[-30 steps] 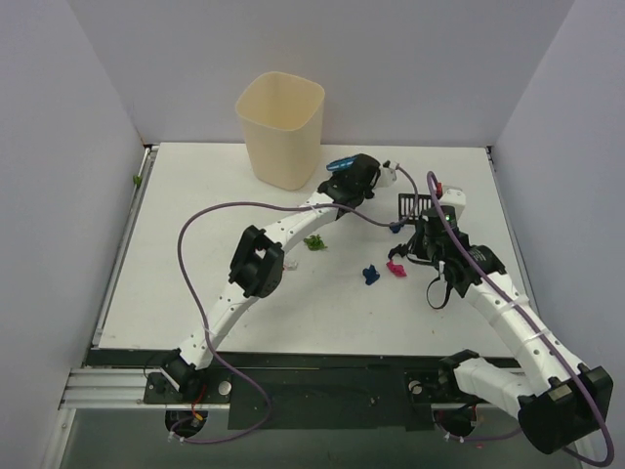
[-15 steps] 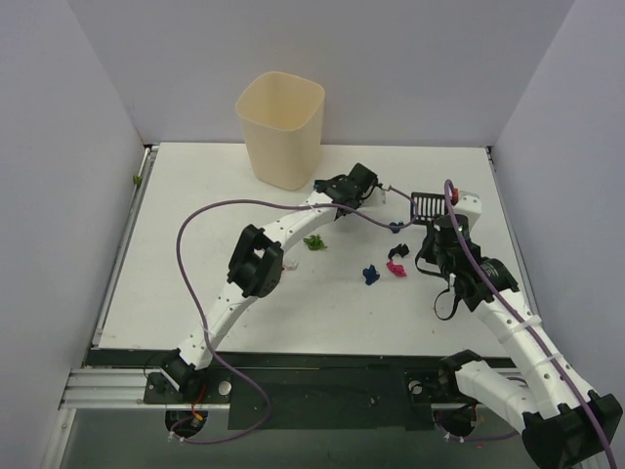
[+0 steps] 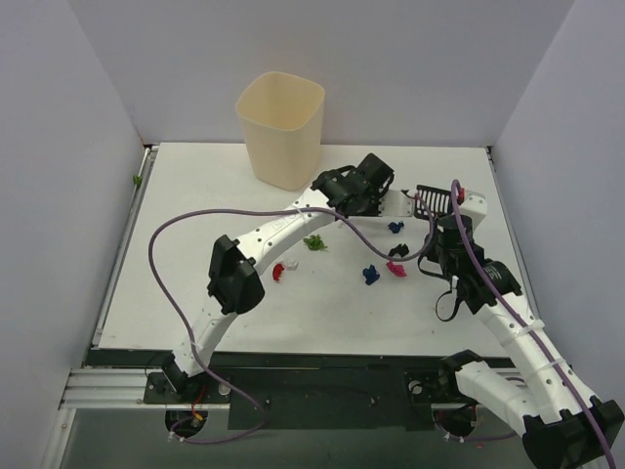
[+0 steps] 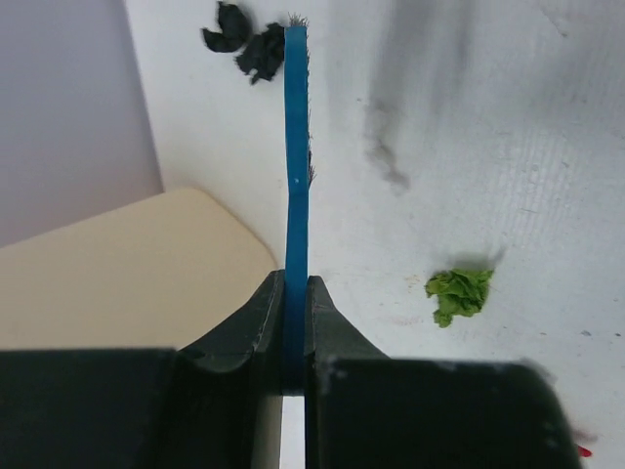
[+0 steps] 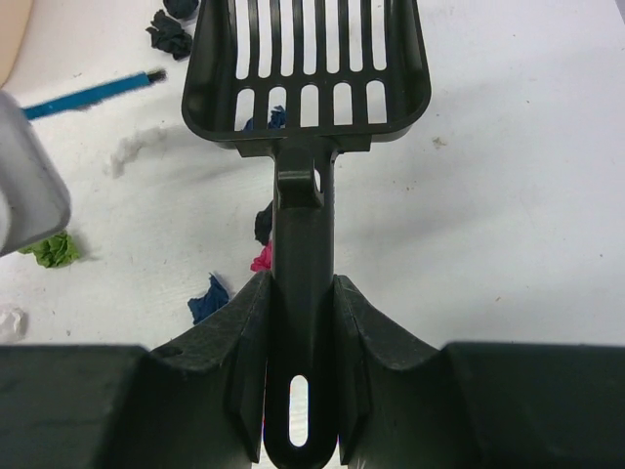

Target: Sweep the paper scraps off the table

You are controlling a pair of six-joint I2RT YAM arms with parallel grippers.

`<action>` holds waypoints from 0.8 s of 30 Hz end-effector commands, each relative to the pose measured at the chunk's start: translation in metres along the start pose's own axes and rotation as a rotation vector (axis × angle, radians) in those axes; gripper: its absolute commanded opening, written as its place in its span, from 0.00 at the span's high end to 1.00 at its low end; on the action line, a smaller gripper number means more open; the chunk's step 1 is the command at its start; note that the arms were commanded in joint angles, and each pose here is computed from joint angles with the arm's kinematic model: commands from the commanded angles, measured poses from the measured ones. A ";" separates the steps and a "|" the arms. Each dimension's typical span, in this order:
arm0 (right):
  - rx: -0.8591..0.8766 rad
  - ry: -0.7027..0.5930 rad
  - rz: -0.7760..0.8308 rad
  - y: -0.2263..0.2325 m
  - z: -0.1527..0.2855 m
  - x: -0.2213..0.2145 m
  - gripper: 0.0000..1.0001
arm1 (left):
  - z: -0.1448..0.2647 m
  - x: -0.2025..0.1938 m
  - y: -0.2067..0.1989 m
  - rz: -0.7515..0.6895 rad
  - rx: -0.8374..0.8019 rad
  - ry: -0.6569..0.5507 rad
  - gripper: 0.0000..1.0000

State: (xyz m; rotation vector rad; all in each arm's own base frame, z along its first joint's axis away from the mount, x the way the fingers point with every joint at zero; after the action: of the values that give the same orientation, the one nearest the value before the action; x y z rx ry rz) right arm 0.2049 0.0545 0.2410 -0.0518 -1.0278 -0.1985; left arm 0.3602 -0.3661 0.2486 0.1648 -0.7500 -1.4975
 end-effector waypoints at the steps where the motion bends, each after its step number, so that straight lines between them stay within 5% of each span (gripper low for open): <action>1: -0.041 -0.056 -0.040 -0.007 0.003 0.005 1.00 | 0.016 0.008 0.032 -0.003 0.225 -0.019 1.00; 12: -0.068 -0.133 -0.068 -0.019 0.018 0.007 1.00 | -0.077 0.020 0.069 -0.077 0.547 -0.057 1.00; 24: -0.037 -0.123 -0.064 -0.019 0.021 0.003 1.00 | -0.129 0.013 0.039 -0.261 0.399 -0.037 1.00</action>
State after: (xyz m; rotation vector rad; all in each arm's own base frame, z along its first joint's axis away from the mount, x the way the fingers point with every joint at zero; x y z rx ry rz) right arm 0.1837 0.0382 0.2555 -0.0676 -1.1354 -0.2669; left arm 0.4666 -0.4074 0.1479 0.5715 -1.0048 -1.5328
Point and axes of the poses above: each gripper's point midway between its finger pads, its own z axis back along the fingers, its own y axis along the line the jaws close on, x = y × z, the point moved 9 cm from there along z, back along the fingers, and after that the axes turned 6 degrees about z, right-handed, at the moved point
